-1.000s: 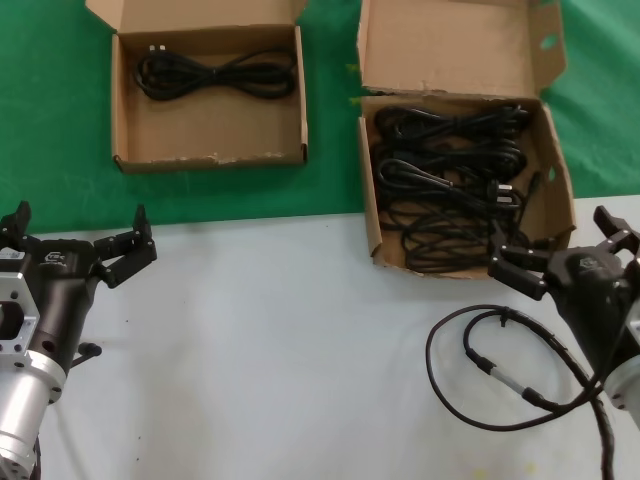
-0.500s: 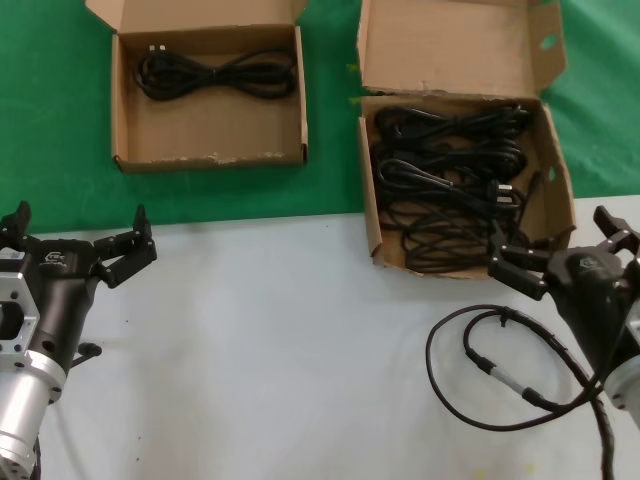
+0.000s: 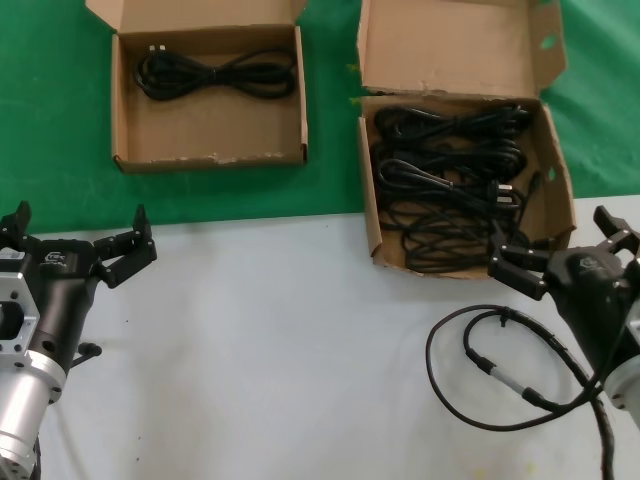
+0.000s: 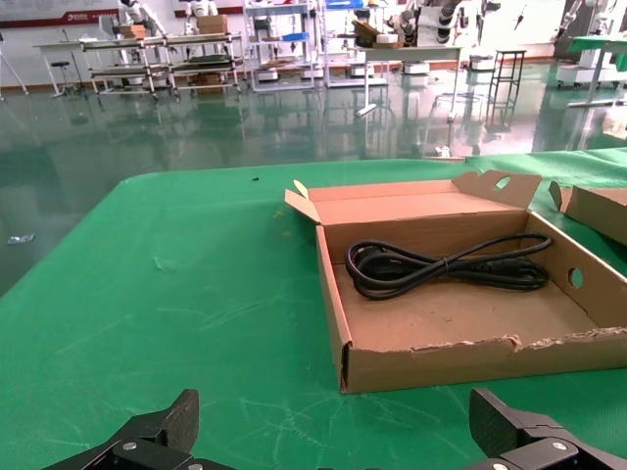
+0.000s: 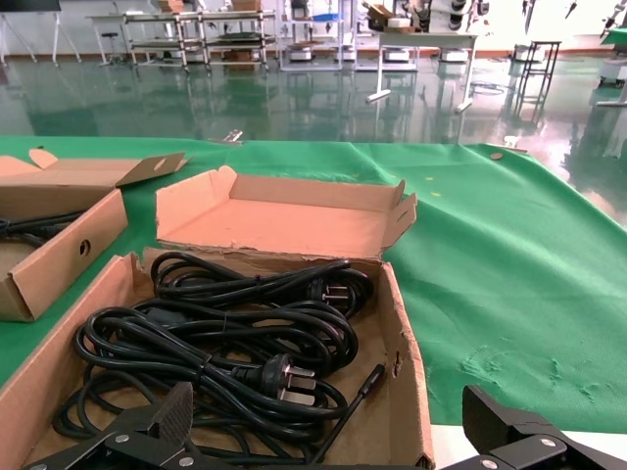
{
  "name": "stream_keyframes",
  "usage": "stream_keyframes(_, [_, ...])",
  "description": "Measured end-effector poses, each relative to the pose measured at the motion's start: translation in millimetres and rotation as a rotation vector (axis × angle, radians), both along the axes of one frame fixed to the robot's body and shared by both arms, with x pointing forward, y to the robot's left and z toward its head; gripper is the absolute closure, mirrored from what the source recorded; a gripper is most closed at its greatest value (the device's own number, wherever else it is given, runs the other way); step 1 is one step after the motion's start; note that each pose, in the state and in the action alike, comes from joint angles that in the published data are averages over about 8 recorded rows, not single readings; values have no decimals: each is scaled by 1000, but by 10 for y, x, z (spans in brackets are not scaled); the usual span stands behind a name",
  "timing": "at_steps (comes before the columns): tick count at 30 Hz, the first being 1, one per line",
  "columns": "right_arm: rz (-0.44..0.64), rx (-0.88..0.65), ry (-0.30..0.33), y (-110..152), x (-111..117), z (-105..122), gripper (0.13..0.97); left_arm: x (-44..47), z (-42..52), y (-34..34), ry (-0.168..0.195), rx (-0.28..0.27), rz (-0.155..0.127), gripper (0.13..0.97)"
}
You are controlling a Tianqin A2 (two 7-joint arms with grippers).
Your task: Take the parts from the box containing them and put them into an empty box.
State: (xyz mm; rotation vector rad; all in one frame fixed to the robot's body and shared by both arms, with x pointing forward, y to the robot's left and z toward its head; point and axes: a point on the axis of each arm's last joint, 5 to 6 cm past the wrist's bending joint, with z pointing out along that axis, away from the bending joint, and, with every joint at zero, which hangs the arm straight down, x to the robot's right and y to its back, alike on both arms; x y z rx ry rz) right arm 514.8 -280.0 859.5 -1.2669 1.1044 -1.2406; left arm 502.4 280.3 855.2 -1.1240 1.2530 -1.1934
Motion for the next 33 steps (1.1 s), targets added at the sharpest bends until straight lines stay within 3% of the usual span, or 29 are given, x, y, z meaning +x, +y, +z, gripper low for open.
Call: stream_keyframes(33, [0, 0, 0, 0, 0, 0, 130, 0, 0, 0, 0, 0, 0, 132])
